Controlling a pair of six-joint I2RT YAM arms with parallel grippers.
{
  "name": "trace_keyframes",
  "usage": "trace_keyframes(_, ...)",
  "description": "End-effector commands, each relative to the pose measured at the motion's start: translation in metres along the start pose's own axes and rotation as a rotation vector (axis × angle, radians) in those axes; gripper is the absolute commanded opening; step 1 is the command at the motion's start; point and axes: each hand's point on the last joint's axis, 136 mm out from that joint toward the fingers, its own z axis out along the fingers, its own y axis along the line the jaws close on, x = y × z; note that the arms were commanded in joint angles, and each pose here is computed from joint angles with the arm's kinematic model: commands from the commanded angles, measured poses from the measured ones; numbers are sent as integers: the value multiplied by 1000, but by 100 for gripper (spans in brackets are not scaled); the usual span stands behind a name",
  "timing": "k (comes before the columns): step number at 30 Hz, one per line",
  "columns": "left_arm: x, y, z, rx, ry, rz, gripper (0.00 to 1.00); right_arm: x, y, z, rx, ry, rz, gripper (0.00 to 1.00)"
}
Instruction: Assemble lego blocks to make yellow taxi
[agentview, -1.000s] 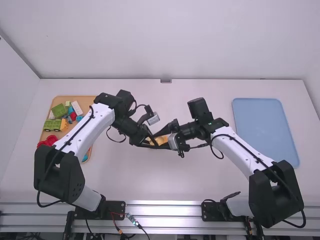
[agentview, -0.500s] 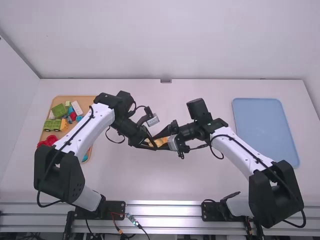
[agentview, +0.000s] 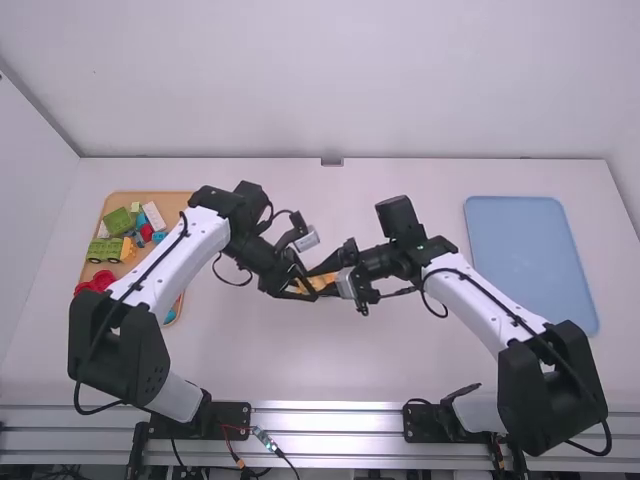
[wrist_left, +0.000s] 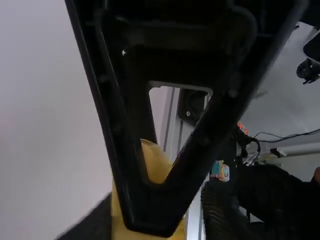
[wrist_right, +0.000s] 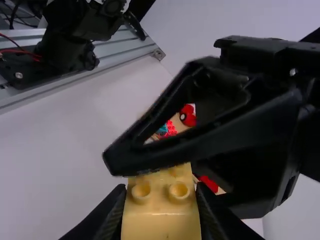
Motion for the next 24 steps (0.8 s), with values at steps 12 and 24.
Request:
trace_keyframes(12, -3, 6, -1, -41, 6, 5, 100, 5, -15, -7, 48, 36, 117, 28)
trace_keyframes(24, -11, 63, -51, -479, -5, -134, 99, 32, -42, -39, 207, 179, 448, 22)
